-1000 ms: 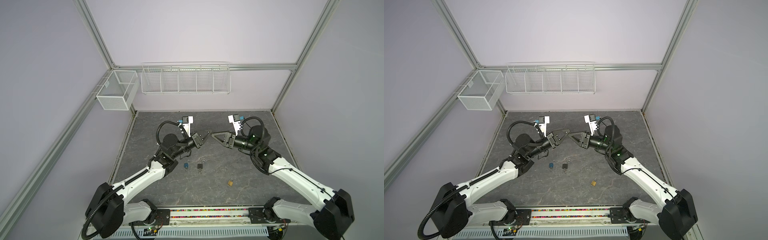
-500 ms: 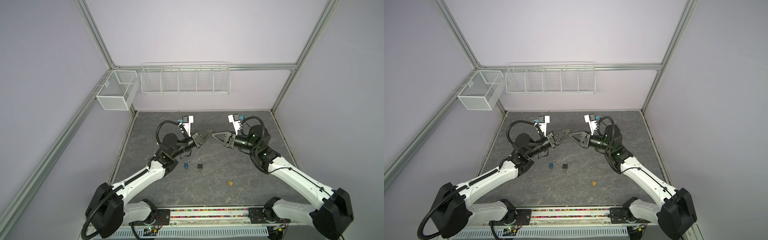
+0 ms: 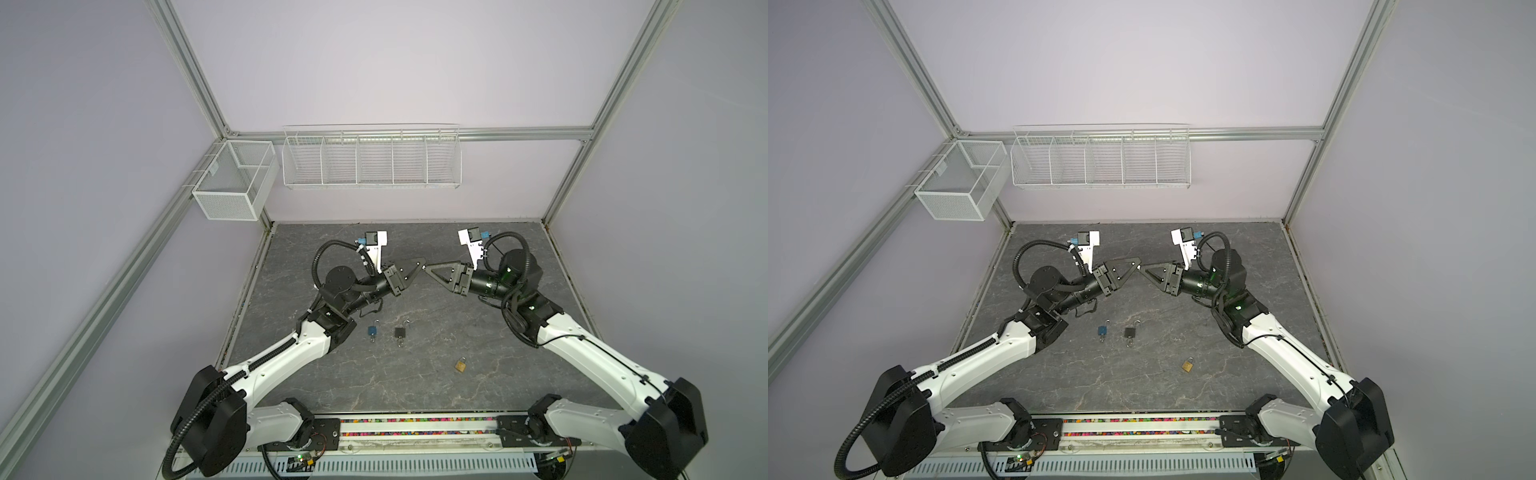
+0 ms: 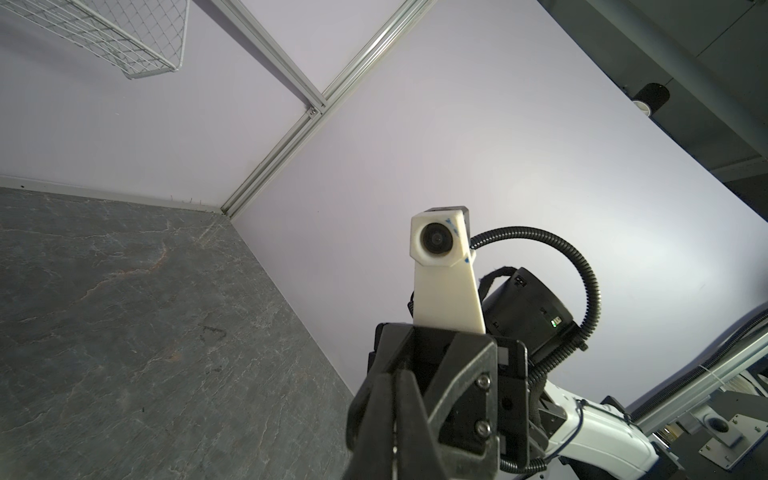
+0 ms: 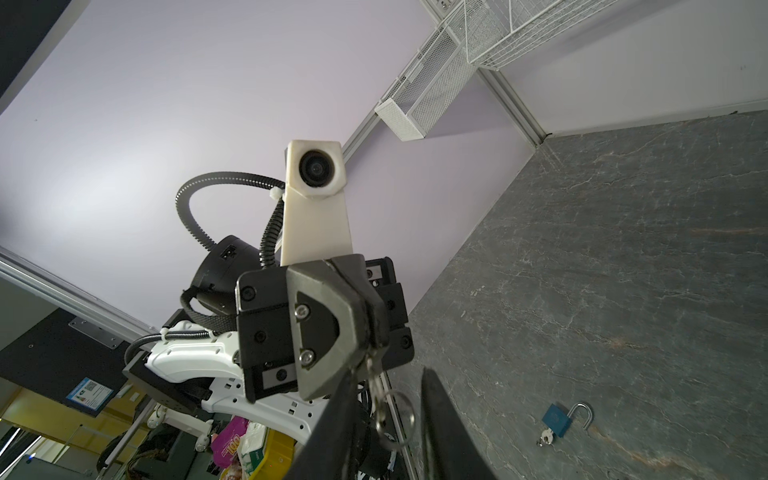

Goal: Unlock with the key

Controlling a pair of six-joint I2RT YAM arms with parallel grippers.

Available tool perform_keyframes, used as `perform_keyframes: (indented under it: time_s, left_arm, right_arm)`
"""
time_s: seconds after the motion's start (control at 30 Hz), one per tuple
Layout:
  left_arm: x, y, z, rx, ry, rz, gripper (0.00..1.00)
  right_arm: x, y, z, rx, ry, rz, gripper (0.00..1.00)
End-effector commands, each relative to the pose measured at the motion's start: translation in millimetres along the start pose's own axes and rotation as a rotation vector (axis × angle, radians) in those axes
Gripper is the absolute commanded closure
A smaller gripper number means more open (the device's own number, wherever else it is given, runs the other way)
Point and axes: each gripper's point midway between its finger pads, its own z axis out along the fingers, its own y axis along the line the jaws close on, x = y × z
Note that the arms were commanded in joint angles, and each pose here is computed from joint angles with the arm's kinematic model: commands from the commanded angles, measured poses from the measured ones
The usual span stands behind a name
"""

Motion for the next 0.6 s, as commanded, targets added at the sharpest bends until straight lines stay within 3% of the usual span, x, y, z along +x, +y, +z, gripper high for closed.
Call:
perform_keyframes:
  time_s: [0.0,0.57]
  left_arm:
    - [-11.7,-18.6,1.4,0.045,-0.019,0.021,1.00]
    - [-7.9,-21.7,3.5,0.062,0.003,0.021,1.00]
  right_arm:
    - [-1.8,9.1,-3.1,-0.037,-0.004,-0.024,0.73]
    - [-2.9,6.3,2.7,-0.051,0.004,-0.017,0.77]
